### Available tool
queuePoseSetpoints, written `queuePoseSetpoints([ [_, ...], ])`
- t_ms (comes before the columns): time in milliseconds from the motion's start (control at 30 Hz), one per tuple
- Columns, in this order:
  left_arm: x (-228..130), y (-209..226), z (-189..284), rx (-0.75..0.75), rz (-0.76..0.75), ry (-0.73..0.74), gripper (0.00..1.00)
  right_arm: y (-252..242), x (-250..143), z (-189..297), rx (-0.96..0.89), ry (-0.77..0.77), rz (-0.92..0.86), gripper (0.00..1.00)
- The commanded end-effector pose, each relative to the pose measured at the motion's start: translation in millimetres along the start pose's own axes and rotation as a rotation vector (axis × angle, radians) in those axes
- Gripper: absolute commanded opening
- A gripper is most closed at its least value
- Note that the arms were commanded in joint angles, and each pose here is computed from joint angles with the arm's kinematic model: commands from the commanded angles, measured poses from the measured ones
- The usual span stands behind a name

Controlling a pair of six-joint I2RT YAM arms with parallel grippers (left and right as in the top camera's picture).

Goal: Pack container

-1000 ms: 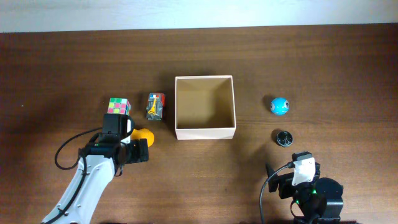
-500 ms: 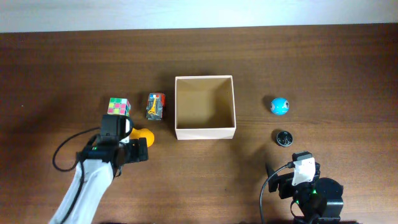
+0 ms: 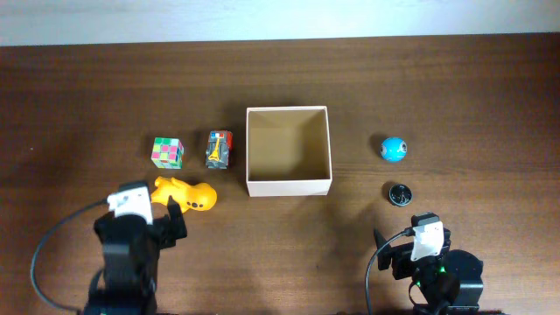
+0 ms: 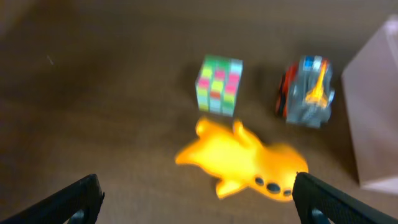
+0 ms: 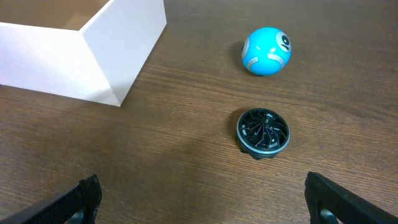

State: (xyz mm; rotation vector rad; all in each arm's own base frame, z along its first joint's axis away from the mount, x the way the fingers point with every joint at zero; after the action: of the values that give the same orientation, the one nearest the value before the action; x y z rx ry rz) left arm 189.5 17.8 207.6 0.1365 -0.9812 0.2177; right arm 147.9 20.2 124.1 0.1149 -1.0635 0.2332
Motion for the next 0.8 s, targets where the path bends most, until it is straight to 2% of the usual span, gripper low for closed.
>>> queuePoseSetpoints([
  [0,-18.6,6.6,3.0,0.019,-0.019,-0.063,0.99,-1.2,-0.9,-0.2,-0.009,-0.004,0.002,0.98],
  [167,-49.4,4.3,-2.7,-0.037,-0.009,-0.100,0.99,-1.2,-0.9,-0.2,-0.009,-0.004,0.002,0.98],
  [467,-82.5,-1.9,-16.3,-0.084,-0.026,-0.109,0.99,-1.2,-0.9,-0.2,-0.009,-0.004,0.002,0.98],
  [767,-78.9,-2.8,-12.3,-0.101,-0.014,-0.167,0.99,-1.2,-0.9,-0.2,-0.009,-0.004,0.002,0.98],
])
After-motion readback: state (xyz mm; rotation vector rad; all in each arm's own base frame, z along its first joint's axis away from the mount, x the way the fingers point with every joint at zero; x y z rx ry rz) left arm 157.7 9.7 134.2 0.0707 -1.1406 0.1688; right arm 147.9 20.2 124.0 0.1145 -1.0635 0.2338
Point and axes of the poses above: each gripper's point midway between its finger pads, its own z axis back along the fingers, its own y axis along the line the jaws close on, x = y × z, the point moved 6 cm from there along z, back along the fingers, and after that the axes turned 3 degrees about z, right-handed, at the moved point
